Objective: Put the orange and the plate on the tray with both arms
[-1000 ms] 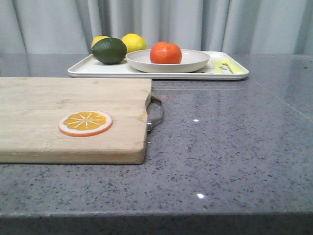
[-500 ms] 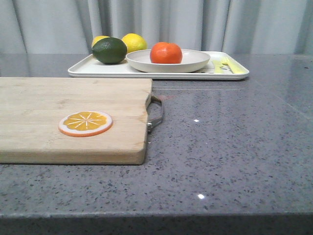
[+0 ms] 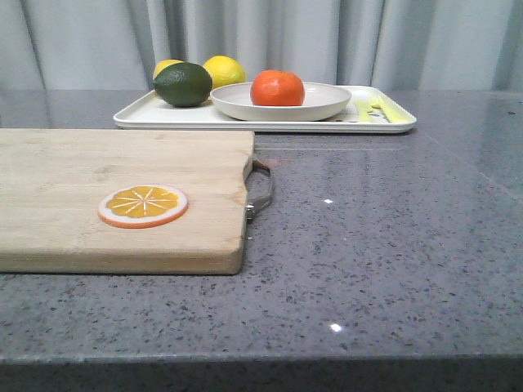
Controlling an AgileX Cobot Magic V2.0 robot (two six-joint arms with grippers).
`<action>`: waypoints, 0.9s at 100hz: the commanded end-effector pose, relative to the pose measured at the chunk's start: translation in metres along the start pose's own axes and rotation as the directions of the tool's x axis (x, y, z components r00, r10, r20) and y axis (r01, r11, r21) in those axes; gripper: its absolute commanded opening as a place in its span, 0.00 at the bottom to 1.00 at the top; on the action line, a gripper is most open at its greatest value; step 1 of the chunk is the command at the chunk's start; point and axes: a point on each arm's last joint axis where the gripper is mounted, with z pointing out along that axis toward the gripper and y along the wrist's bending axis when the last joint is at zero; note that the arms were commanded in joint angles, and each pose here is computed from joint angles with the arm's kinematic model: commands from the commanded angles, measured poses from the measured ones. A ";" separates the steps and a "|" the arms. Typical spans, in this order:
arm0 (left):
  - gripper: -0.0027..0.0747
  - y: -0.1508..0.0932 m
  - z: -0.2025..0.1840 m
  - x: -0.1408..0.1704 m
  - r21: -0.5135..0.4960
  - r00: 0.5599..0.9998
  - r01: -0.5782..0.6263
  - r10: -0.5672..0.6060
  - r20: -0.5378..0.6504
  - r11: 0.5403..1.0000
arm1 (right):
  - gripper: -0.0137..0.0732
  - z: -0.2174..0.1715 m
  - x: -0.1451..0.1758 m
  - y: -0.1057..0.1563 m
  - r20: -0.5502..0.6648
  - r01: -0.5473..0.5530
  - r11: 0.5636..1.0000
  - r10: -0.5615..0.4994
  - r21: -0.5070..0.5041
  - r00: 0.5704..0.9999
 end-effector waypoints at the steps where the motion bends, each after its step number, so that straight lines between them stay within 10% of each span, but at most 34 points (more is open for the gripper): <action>1: 0.01 -0.001 -0.002 -0.014 0.003 0.995 0.022 -0.022 0.098 1.000 | 0.08 -0.002 -0.014 -0.002 0.091 0.016 1.000 -0.019 0.026 0.996; 49: 0.01 0.023 0.010 0.002 -0.249 0.941 0.028 0.059 0.333 0.968 | 0.08 -0.002 -0.014 -0.002 0.091 0.016 1.000 -0.019 0.026 0.996; 90: 0.01 0.044 0.000 0.057 -0.556 0.944 0.108 0.090 0.318 0.824 | 0.08 -0.002 -0.014 -0.002 0.091 0.016 1.000 -0.019 0.026 0.996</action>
